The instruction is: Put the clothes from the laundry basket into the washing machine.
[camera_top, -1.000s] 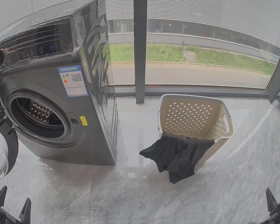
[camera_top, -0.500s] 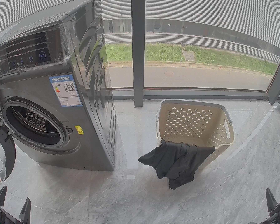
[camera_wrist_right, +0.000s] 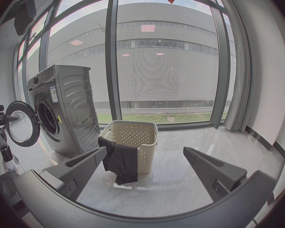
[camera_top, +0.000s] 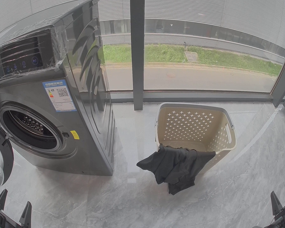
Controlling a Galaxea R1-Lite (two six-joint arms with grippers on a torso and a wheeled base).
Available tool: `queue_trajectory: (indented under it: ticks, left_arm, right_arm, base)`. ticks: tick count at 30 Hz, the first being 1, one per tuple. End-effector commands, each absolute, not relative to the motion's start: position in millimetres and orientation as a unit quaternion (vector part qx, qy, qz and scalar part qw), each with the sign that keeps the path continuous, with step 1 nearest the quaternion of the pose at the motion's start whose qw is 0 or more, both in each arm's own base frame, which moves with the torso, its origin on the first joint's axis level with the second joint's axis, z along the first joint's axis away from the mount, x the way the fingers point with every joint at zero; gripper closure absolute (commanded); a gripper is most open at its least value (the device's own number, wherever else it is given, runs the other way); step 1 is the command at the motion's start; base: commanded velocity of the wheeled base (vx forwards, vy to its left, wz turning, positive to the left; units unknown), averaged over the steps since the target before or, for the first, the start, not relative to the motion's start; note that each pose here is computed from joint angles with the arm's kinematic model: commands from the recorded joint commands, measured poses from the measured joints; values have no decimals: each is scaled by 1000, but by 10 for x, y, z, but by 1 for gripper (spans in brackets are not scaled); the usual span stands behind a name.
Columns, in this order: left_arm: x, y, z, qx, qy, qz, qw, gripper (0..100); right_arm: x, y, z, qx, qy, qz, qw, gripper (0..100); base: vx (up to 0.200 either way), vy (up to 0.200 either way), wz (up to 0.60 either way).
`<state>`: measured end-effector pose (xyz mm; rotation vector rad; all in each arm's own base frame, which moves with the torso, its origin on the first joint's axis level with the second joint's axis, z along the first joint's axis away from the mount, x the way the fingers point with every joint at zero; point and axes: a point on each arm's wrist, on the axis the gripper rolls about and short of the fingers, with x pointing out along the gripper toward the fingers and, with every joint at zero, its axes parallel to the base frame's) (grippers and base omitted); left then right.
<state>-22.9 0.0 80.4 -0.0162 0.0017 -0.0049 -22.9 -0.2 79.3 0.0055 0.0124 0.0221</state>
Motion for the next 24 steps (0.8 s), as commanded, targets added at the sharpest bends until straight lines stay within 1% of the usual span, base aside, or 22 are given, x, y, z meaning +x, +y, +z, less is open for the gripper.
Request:
queue_trajectory:
  ticks: [1,5,17,23,24]
  left_arm:
    - [-230,0,760,-8,0,-2,1000,0]
    - [-230,0,760,-7,0,-2,1000,0]
    - [-230,0,760,-7,0,-2,1000,0]
    - [-230,0,760,-7,0,-2,1000,0]
    - [-230,0,760,-7,0,-2,1000,0]
  right_arm:
    - [-233,-2,758,3,4,11,1000,0]
    - [-233,-2,758,3,4,11,1000,0]
    - [-234,-2,762,3,3,11,1000,0]
    - [-234,-2,762,4,3,11,1000,0]
    - [-233,-2,758,5,4,10,1000,0]
  base:
    - [0,-200,0]
    - [0,-200,0]
    - [0,0,0]
    - [200,0,0]
    - [0,0,0]
